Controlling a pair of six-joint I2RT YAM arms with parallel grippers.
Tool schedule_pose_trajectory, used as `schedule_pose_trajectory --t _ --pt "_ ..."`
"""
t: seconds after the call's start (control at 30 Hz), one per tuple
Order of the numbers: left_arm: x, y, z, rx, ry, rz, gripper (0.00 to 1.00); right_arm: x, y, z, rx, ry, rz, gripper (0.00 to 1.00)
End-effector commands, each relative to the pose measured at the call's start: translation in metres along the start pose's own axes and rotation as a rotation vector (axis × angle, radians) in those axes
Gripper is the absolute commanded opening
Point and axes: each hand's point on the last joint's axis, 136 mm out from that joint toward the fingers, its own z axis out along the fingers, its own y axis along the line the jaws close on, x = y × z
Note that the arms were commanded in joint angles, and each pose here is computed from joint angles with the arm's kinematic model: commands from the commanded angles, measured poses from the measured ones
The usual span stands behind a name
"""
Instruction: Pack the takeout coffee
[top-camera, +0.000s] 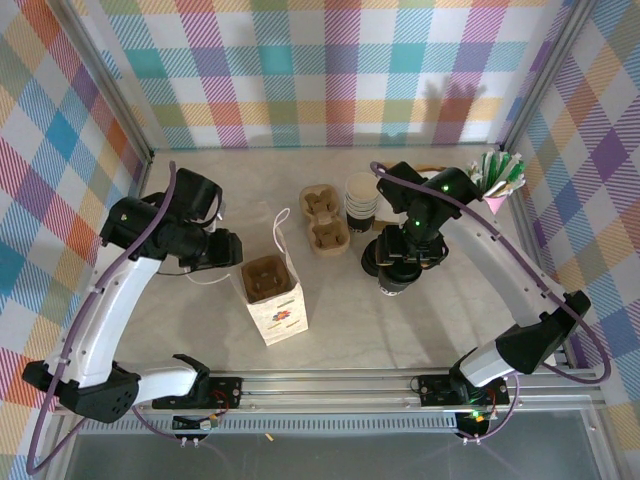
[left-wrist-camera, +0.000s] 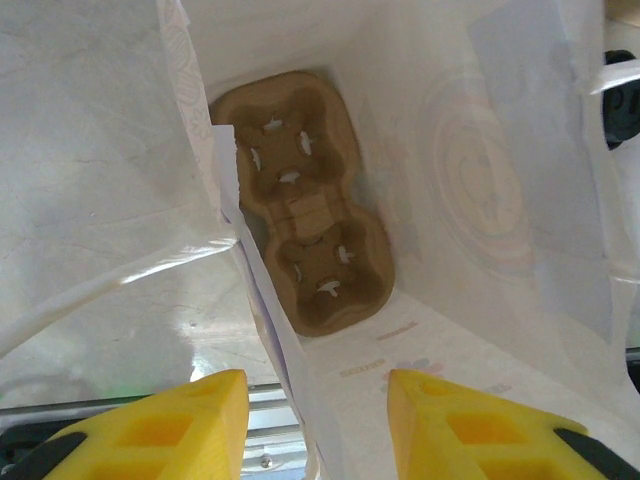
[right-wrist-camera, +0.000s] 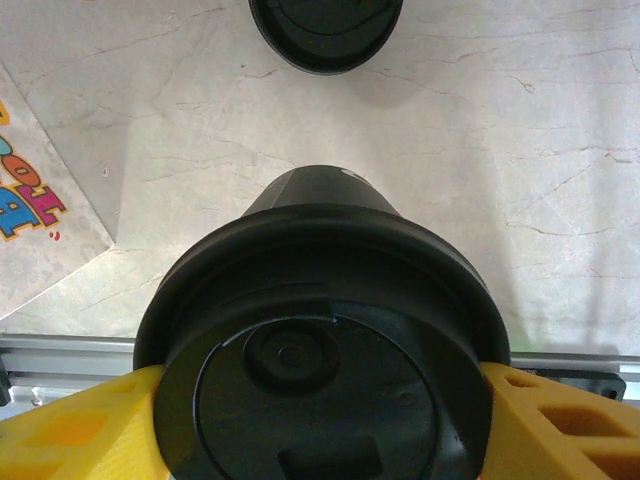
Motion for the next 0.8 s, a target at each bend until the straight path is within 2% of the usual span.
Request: schedule_pose_trajectory --t 0.0,0.33,0.53,0.63,0.77 --pt "0.006 0.004 0.007 -0.018 0.043 -0.045 0.39 0.001 0.005 -0.002 -0.031 -0.001 -0.057 0.52" --pt "0.011 0.008 0.014 -0.031 0.064 -0.045 0.25 -0.005 0.017 0.009 -0.048 0.040 -0.099 0.52" --pt "0.015 0.007 0.016 -0.025 0.086 0.004 0.07 -0.009 0.017 0.005 -0.039 0.026 -0.096 0.52" --pt "0.014 0.007 0.010 -0.015 0.062 0.033 0.00 -0.009 0.014 0.003 -0.026 0.021 -0.090 0.52" --pt "0.009 0.002 -0.002 0.044 -0.031 0.075 0.00 -0.009 0.012 0.002 -0.016 0.014 -0.096 0.52"
